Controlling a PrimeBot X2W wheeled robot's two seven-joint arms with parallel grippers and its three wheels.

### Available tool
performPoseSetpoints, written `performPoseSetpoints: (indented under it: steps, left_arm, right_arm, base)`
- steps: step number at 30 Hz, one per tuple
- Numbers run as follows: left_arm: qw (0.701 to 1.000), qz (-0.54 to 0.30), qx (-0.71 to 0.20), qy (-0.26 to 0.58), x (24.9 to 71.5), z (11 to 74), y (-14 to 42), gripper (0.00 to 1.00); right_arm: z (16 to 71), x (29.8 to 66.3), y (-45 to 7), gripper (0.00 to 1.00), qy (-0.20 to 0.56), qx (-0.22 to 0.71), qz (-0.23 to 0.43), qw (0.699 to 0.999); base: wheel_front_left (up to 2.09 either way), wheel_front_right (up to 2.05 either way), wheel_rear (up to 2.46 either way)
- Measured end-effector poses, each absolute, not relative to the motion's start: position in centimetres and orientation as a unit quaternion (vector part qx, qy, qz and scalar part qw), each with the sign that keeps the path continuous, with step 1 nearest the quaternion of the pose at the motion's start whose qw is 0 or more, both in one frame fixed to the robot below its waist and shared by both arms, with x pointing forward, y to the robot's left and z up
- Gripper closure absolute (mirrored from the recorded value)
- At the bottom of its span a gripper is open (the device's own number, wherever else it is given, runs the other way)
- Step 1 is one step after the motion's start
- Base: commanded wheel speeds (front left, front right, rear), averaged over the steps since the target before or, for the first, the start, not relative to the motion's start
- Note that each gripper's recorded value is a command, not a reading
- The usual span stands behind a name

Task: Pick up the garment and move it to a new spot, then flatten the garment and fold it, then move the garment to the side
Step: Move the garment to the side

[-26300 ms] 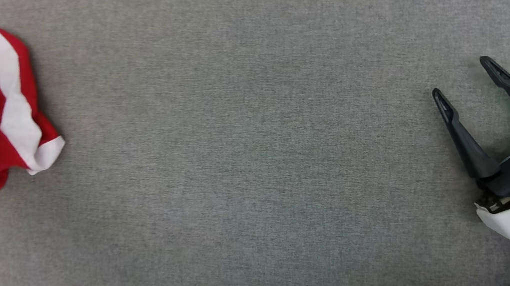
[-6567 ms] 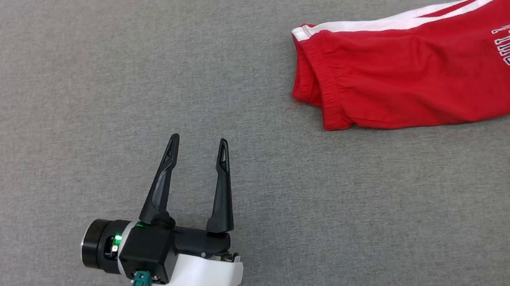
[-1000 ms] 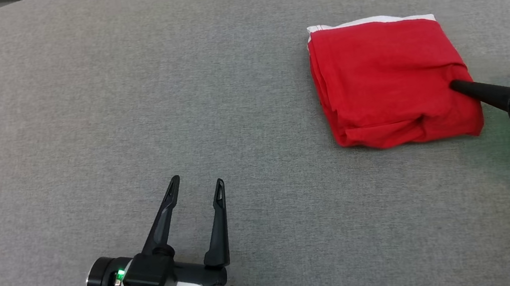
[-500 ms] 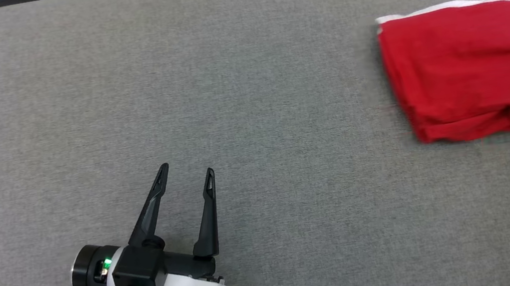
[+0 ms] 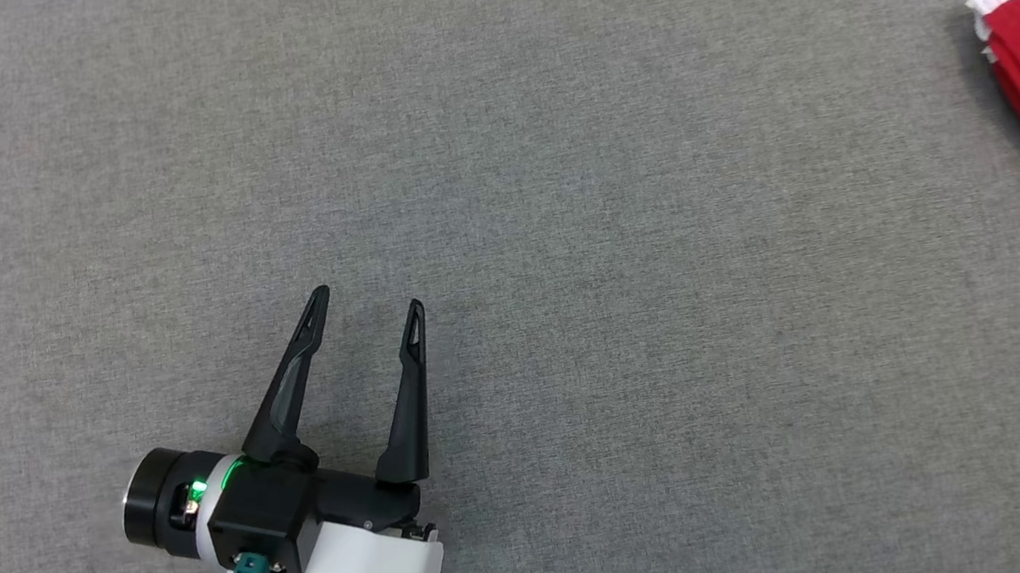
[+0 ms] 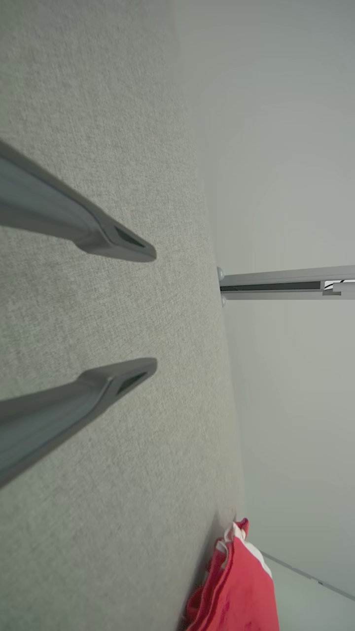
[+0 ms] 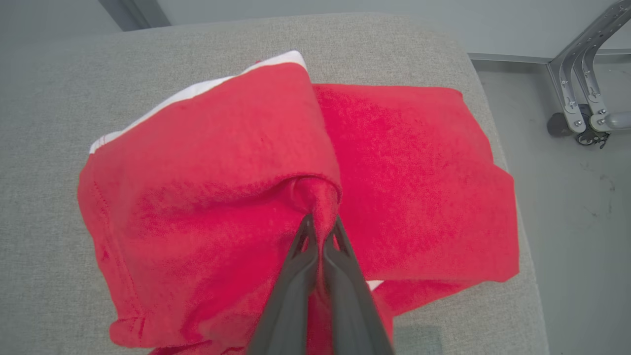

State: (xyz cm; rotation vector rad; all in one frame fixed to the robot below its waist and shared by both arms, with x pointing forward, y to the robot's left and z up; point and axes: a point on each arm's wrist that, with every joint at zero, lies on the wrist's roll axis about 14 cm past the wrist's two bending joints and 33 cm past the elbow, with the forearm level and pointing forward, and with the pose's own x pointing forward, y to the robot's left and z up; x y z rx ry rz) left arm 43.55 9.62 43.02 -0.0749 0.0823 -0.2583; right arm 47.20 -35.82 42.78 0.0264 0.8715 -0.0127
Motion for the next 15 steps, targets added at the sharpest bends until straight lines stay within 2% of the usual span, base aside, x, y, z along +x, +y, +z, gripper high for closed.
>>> performPoseSetpoints:
  steps: [7, 15]
  left_arm:
    - [0.991, -0.124, -0.035, 0.043, 43.8, 42.8, 10.1, 0.00]
    - [0.991, -0.119, -0.032, 0.043, 43.7, 42.8, 10.5, 0.00]
  right_arm:
    - [43.0, 48.7, -39.4, 1.00, 0.381, 0.004, -0.073, 0.922]
    - [40.5, 47.1, -41.6, 1.00, 0.404, 0.008, -0.133, 0.905]
  base:
    - [0.00, 0.00, 0.00]
    - [0.00, 0.00, 0.00]
